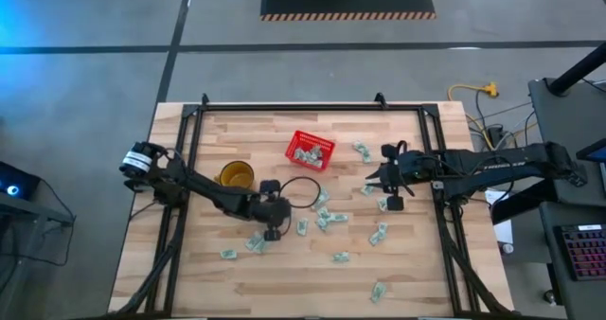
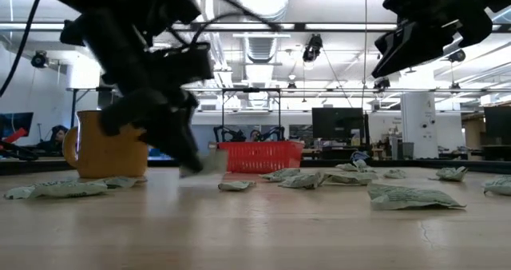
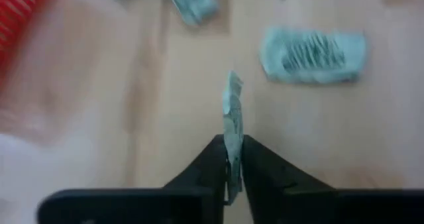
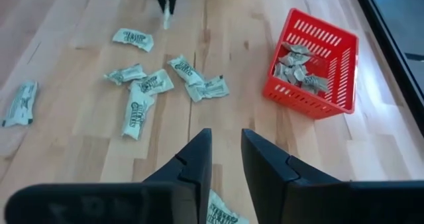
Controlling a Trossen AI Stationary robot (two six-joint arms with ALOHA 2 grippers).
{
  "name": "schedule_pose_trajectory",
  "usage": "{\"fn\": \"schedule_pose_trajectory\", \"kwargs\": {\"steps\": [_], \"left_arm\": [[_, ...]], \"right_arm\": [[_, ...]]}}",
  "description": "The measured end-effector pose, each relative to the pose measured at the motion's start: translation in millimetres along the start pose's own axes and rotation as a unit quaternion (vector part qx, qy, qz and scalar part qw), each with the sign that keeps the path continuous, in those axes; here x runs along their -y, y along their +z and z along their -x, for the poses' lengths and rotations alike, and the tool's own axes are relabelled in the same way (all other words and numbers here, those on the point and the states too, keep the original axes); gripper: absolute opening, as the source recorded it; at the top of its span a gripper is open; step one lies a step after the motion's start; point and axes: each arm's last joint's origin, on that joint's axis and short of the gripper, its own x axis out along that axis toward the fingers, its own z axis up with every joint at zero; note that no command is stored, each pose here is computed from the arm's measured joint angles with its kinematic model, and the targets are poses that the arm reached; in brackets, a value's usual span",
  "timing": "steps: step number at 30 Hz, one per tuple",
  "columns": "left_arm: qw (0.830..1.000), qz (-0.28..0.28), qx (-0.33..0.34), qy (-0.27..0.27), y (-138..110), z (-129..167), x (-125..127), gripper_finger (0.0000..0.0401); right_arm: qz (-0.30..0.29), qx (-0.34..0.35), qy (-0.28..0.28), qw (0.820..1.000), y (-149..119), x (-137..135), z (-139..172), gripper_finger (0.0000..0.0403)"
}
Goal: Pick and place Stevia / Truvia into bins
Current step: Put the stevia packet into the red basket
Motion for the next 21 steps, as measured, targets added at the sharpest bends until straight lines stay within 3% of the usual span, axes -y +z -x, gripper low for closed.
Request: {"fn": "schedule_pose_trajectory", "kwargs": {"steps": [5, 12, 16, 21], "left_arm": [[0.996, -0.030, 0.030, 0.085, 18.8, 1.0, -15.1, 0.0007], [0.980, -0.033, 0.113, 0.163, 48.8, -3.6, -58.2, 0.0008], [0.966, -0.011, 0.156, 0.205, 59.5, -4.9, -90.8, 0.0008], [0.959, 0.023, 0.143, 0.244, 55.3, -9.6, -131.0, 0.0008]], "right_arm": [[0.000, -0.002, 0.000, 1.000, -1.1, -0.2, -0.7, 0.0068], [0.000, -0.006, 0.001, 1.000, -2.5, -0.4, -2.0, 0.0068], [0.001, -0.010, 0.002, 1.000, -2.8, -0.6, -3.5, 0.0068], [0.001, -0.011, 0.002, 1.000, -2.9, -0.6, -3.8, 0.0068]]}}
